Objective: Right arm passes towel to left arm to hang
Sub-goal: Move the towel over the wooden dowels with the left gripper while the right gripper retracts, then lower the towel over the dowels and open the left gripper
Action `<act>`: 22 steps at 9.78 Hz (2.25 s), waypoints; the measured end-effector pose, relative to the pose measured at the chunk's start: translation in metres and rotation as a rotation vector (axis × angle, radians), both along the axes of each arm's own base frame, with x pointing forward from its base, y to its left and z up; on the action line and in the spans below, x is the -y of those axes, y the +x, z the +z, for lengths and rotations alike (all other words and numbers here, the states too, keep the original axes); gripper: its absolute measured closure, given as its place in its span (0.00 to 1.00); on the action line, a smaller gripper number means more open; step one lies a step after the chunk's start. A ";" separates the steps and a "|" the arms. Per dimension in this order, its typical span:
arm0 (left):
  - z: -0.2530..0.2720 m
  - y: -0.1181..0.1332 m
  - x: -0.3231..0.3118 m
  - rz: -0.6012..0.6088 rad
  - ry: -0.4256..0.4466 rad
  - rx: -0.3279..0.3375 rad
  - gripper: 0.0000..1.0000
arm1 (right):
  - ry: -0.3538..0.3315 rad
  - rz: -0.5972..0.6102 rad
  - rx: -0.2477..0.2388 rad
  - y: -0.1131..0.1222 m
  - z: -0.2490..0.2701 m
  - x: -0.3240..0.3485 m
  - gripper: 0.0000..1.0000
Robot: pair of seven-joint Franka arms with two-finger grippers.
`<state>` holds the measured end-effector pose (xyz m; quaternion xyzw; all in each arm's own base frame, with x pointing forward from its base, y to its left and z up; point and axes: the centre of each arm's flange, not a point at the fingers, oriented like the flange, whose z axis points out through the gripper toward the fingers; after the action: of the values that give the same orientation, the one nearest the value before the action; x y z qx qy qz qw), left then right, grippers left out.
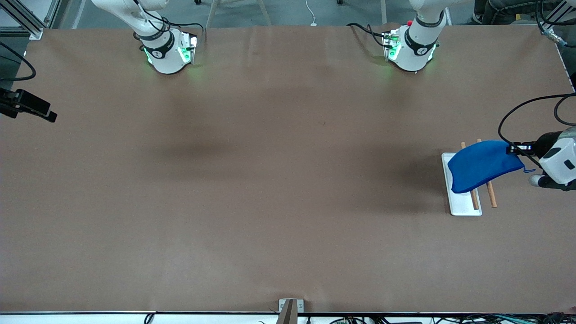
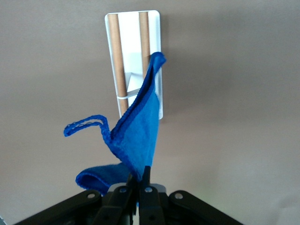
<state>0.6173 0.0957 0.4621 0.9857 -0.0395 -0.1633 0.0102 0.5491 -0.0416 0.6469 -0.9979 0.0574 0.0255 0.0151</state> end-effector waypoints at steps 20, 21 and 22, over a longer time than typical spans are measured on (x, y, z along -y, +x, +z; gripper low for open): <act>-0.077 0.002 -0.137 -0.050 -0.071 0.066 0.71 | 0.006 0.066 0.006 -0.010 0.000 0.012 0.00; -0.076 0.002 -0.138 -0.050 -0.070 0.069 0.58 | 0.006 0.067 0.006 -0.010 0.000 0.012 0.00; -0.074 0.003 -0.138 -0.050 -0.068 0.074 0.44 | 0.006 0.067 0.006 -0.010 0.000 0.012 0.00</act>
<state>0.6207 0.2336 0.3882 0.9889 -0.0700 -0.1254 0.0379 0.5391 -0.0534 0.6466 -0.9993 0.0238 0.0232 0.0176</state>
